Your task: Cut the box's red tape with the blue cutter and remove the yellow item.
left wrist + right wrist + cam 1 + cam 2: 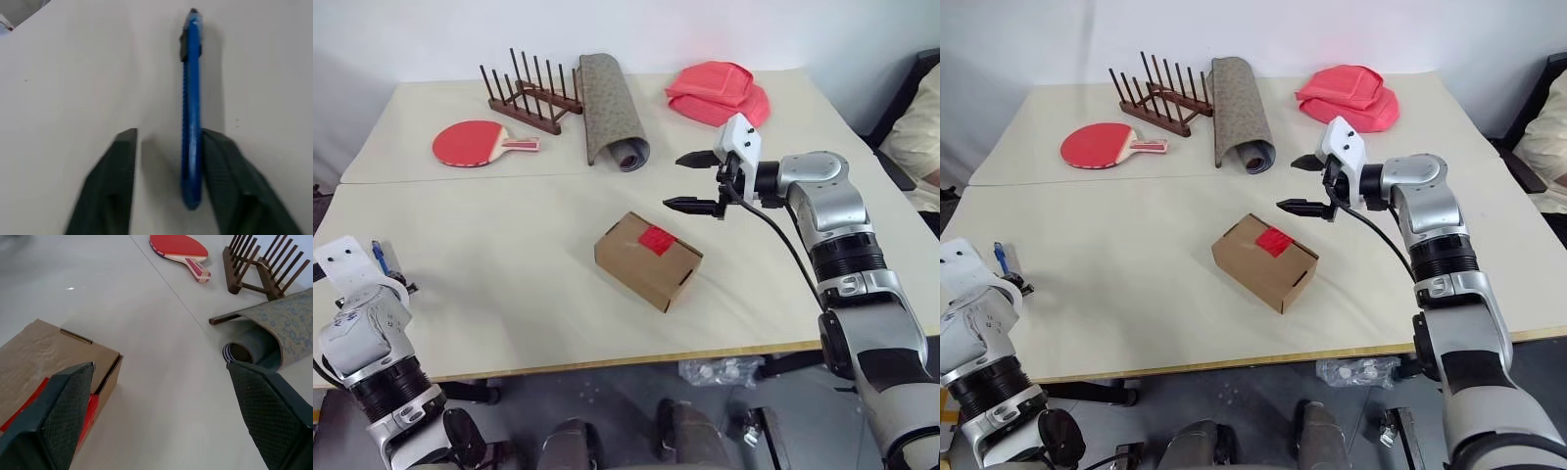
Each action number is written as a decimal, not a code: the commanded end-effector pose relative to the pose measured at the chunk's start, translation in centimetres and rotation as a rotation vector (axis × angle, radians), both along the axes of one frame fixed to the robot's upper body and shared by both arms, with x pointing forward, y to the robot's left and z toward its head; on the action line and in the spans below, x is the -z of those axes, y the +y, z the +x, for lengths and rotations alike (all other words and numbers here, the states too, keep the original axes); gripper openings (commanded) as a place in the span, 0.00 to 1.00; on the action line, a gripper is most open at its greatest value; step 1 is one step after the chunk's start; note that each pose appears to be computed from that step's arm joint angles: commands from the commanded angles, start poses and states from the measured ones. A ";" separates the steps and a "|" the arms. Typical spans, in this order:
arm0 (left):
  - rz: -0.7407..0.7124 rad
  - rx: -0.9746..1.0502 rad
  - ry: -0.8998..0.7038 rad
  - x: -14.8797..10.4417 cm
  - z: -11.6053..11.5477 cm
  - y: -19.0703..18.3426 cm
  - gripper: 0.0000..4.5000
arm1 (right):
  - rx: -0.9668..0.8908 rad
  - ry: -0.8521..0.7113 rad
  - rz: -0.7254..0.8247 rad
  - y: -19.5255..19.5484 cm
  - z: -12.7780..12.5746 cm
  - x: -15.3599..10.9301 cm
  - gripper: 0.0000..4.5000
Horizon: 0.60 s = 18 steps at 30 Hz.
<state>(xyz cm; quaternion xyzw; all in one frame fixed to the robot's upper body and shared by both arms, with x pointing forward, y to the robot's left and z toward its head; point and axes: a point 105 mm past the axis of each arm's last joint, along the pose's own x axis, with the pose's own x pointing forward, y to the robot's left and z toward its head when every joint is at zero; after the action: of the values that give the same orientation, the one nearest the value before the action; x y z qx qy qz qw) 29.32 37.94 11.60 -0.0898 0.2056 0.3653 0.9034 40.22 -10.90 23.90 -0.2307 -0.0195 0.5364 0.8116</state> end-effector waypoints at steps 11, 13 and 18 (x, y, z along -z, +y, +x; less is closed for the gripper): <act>-0.118 0.160 -0.046 2.3 0.9 -1.5 0.99 | -0.005 -0.067 0.012 -0.2 -0.3 -1.9 1.00; -0.137 0.226 -0.056 2.5 1.4 -2.2 0.99 | -0.007 -0.069 0.009 -0.1 -0.3 -1.9 1.00; -0.157 0.244 -0.010 3.7 1.5 -1.8 0.95 | -0.011 -0.073 0.009 0.1 -0.3 -2.1 1.00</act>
<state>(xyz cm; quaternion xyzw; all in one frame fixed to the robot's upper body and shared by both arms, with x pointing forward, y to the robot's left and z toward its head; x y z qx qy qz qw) 30.70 37.39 10.82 -0.1172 0.1864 0.2651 0.9388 40.22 -10.90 23.91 -0.2309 -0.0196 0.5363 0.8116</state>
